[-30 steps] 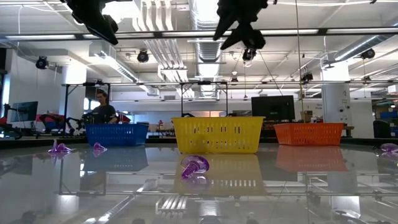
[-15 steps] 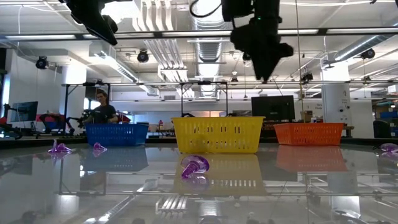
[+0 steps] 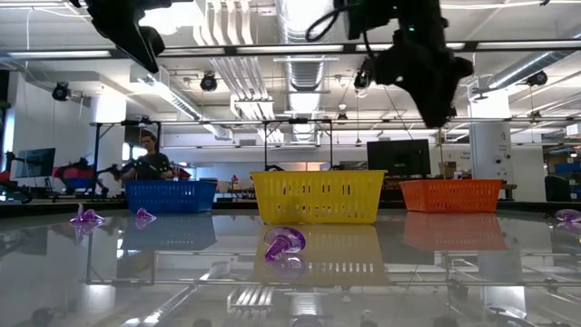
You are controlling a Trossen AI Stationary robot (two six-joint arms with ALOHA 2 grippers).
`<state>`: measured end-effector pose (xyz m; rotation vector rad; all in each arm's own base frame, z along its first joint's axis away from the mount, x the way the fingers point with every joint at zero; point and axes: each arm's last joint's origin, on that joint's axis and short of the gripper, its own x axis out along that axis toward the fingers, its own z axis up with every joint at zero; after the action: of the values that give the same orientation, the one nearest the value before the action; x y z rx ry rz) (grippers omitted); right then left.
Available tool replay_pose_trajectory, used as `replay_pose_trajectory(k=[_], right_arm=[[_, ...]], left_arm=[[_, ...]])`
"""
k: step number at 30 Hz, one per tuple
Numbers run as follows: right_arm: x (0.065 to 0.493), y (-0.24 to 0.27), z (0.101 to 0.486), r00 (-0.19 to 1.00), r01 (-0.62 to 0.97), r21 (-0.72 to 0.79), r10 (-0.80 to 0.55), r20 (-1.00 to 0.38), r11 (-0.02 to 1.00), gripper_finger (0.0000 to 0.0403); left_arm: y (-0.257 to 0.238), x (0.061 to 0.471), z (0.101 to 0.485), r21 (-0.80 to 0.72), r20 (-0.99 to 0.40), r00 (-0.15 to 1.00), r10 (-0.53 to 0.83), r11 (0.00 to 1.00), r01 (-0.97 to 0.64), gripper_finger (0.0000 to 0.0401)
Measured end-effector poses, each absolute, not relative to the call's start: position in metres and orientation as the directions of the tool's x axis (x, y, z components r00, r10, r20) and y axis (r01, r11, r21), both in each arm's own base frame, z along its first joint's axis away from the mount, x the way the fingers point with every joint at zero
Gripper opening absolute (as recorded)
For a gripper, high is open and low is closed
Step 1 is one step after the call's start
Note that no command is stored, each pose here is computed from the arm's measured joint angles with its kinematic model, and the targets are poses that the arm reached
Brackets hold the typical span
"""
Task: Sort Halloween decoration
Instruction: Put the purple witch hat toy into the orange bin
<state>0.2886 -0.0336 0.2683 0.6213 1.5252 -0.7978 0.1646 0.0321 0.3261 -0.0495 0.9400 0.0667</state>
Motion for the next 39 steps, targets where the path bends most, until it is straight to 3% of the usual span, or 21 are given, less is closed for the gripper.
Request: replay_pose_trajectory(k=[5, 13, 19, 32, 39], right_arm=[[0.263, -0.014, 0.251, -0.171, 0.837, -0.18, -0.065, -0.983, 0.516, 0.0123], [0.226, 0.007, 0.237, -0.064, 0.953, -0.074, -0.047, -0.997, 0.293, 0.0123], [0.202, 0.014, 0.217, -0.074, 0.983, -0.081, -0.05, -0.996, 0.167, 0.0123], [0.193, 0.019, 0.179, -0.043, 0.986, -0.039, 0.026, -0.999, 0.161, 0.0123], [0.186, 0.021, 0.171, -0.082, 0.986, -0.074, 0.053, -0.995, 0.148, 0.0123]], left_arm=[[0.032, 0.165, 0.326, -0.01, -0.808, 0.588, 0.036, 0.997, -0.075, 0.0075], [0.032, 0.165, 0.326, 0.0, -0.807, 0.589, 0.036, 0.998, -0.061, 0.0075], [0.032, 0.165, 0.326, 0.001, -0.806, 0.591, 0.036, 0.998, -0.06, 0.0075], [0.032, 0.165, 0.326, -0.003, -0.806, 0.59, 0.036, 0.998, -0.064, 0.0075], [0.032, 0.165, 0.326, -0.014, -0.808, 0.589, 0.035, 0.997, -0.078, 0.0075]])
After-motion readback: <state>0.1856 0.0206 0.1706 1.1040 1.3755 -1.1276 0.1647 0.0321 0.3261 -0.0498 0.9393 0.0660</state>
